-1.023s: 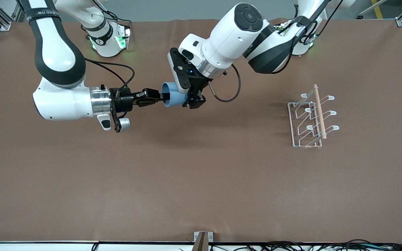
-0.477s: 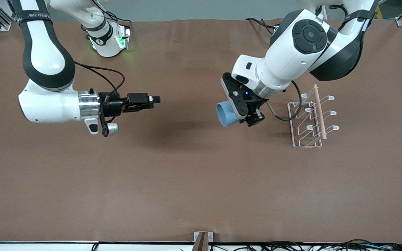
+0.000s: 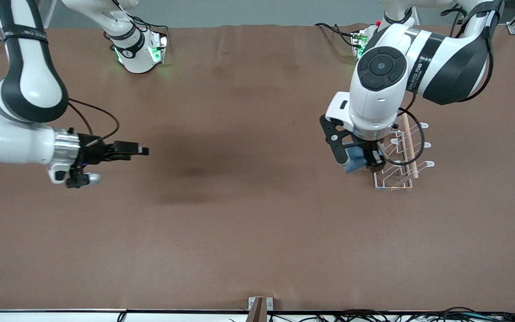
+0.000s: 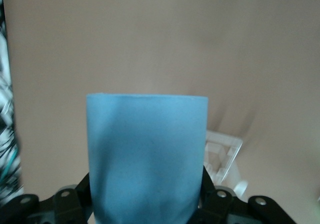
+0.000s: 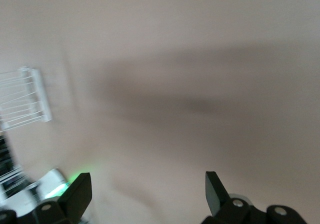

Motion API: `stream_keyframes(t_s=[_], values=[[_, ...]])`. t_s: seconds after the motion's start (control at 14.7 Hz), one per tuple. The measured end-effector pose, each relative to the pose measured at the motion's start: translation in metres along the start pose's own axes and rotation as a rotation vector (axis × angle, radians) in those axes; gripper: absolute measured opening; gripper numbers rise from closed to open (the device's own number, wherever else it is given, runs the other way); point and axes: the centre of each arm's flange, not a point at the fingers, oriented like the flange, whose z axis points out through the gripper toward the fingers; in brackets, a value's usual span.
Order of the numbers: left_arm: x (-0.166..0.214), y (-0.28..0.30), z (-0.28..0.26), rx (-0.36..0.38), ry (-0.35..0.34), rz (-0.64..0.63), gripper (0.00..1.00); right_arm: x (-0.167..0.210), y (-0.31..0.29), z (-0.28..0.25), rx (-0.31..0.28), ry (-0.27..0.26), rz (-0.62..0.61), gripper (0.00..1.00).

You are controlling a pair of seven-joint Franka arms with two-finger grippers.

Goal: Hang cup on cup holder
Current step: 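Carry the cup to the rack with the left gripper while the right gripper withdraws, then lower the cup onto a rack hook with the left gripper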

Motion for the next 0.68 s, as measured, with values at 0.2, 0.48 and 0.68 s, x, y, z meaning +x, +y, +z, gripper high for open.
stream_keyframes(t_s=[0.2, 0.48, 0.68], values=[[-0.031, -0.023, 0.031, 0.026, -0.179, 0.092, 0.77, 0.001, 0.029, -0.053, -0.171, 0.07, -0.021, 1.0], [-0.047, -0.044, 0.073, 0.014, -0.291, 0.158, 0.77, -0.001, 0.006, -0.119, -0.361, 0.141, -0.101, 1.0], [-0.041, -0.034, 0.099, 0.036, -0.429, 0.215, 0.77, -0.013, -0.022, -0.163, -0.413, 0.152, -0.134, 1.0]])
